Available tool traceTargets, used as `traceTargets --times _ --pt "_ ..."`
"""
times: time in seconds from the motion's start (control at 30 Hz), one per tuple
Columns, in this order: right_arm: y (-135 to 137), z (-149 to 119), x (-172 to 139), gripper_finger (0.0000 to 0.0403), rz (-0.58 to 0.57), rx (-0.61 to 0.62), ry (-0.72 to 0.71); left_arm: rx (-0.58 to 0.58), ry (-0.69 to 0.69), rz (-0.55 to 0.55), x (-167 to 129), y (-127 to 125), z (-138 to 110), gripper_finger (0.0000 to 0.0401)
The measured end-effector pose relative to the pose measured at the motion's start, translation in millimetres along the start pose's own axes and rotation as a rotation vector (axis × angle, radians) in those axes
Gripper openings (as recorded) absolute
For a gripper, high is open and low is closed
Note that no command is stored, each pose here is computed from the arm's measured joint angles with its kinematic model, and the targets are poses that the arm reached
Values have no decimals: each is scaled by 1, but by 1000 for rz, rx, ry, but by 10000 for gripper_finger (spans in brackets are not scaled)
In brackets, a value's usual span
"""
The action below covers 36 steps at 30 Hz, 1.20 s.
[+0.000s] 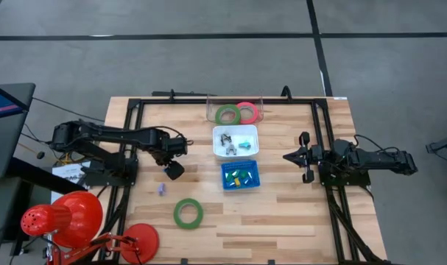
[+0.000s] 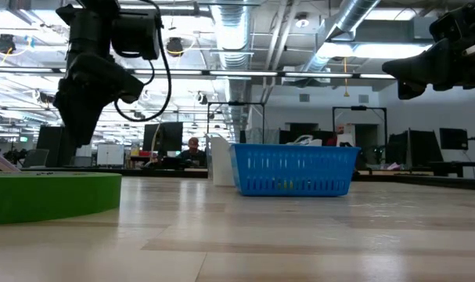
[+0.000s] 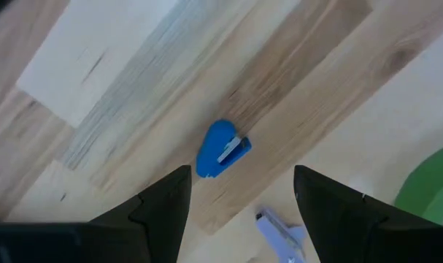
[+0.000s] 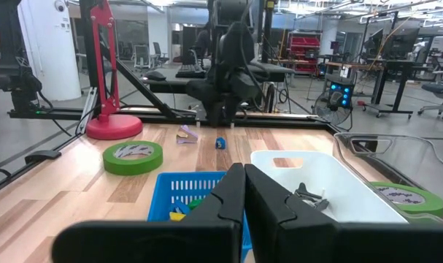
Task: Pick and place Stapler, Stapler remover, tape
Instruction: Put the blue stapler into the blue bin
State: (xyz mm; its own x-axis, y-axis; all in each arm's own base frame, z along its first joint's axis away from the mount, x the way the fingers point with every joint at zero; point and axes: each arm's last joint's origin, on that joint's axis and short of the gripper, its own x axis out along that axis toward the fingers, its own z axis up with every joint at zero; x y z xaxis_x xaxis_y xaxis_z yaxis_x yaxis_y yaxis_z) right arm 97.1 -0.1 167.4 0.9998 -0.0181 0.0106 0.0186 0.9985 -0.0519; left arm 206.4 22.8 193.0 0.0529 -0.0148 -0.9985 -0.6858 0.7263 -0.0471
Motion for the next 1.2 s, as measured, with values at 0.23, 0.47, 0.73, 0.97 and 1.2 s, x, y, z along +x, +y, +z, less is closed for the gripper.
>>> traceTargets --times 0.23,0.47,0.73,0.97,1.2 --pt "0 0 0 1 0 0 0 -16 20 22 0 2 -2 232" --pt "0 0 0 1 0 0 0 16 9 46 0 3 -2 244" --pt "0 0 0 1 0 0 1 18 29 65 7 6 -6 293" --pt "0 0 0 1 0 0 0 14 22 49 26 10 -11 296" --pt "0 0 0 1 0 0 0 19 15 17 33 11 -13 291"
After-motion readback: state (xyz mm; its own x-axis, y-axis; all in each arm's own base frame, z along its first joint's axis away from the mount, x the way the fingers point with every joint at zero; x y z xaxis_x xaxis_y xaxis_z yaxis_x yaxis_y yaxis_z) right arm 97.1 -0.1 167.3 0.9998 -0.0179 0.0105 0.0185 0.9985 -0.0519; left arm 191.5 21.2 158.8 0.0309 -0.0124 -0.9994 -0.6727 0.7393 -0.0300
